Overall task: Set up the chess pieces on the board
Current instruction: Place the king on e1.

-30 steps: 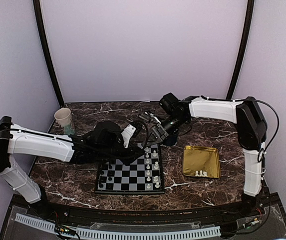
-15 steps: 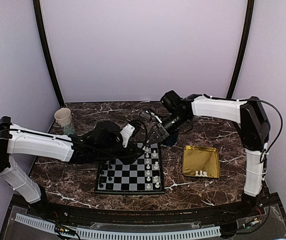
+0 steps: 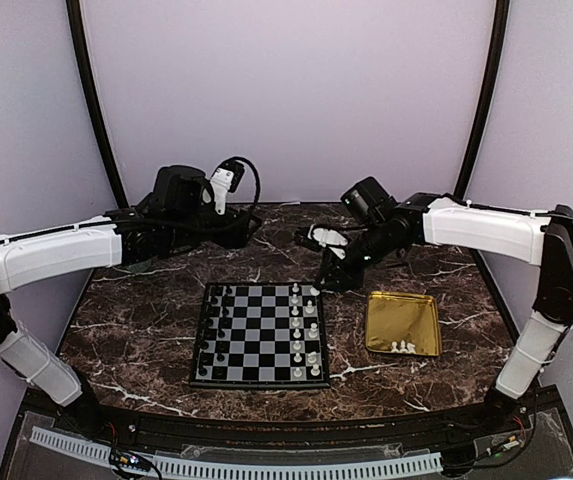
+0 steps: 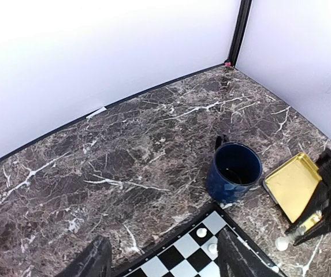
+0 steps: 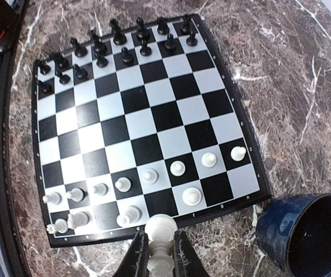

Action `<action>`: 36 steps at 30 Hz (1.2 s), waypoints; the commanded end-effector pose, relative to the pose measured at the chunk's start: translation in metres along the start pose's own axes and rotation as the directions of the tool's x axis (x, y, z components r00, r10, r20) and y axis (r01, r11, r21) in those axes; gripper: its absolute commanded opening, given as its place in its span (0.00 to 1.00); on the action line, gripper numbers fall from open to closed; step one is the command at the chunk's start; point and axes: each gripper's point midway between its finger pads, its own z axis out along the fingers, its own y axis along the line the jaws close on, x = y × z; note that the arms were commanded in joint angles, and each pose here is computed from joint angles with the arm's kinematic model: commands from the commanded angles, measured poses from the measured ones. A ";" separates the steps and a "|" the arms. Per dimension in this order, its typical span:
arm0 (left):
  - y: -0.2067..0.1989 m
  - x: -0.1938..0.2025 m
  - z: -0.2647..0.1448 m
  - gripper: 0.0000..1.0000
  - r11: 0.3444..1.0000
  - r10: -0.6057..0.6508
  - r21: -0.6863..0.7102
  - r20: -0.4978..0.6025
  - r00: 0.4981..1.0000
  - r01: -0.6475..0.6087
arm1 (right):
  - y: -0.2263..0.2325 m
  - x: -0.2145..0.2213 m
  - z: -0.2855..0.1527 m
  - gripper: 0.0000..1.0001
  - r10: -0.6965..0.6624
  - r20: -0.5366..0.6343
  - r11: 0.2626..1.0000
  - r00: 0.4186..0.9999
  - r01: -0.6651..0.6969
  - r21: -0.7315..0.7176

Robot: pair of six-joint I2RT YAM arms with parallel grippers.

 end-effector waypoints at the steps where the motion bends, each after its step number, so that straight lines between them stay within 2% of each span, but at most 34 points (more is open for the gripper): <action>1: 0.013 0.022 0.010 0.64 0.997 0.067 -0.026 -0.081 0.994 -0.070 | -0.008 0.017 0.018 0.15 -0.104 -0.092 0.990 0.990 0.112 0.089; 7: 0.040 0.028 0.006 0.63 0.998 -0.069 0.002 -0.069 0.995 0.069 | -0.007 0.024 0.037 0.15 -0.111 -0.139 0.990 0.984 0.121 0.070; 12: 0.052 0.028 0.002 0.63 0.997 -0.074 -0.015 -0.061 0.995 0.073 | -0.008 0.029 0.050 0.15 -0.110 -0.168 0.992 0.980 0.119 0.044; 36: 0.052 0.029 0.002 0.62 0.998 -0.070 0.000 -0.069 0.995 0.070 | 0.006 0.047 0.083 0.16 -0.118 -0.221 0.993 0.968 0.108 -0.055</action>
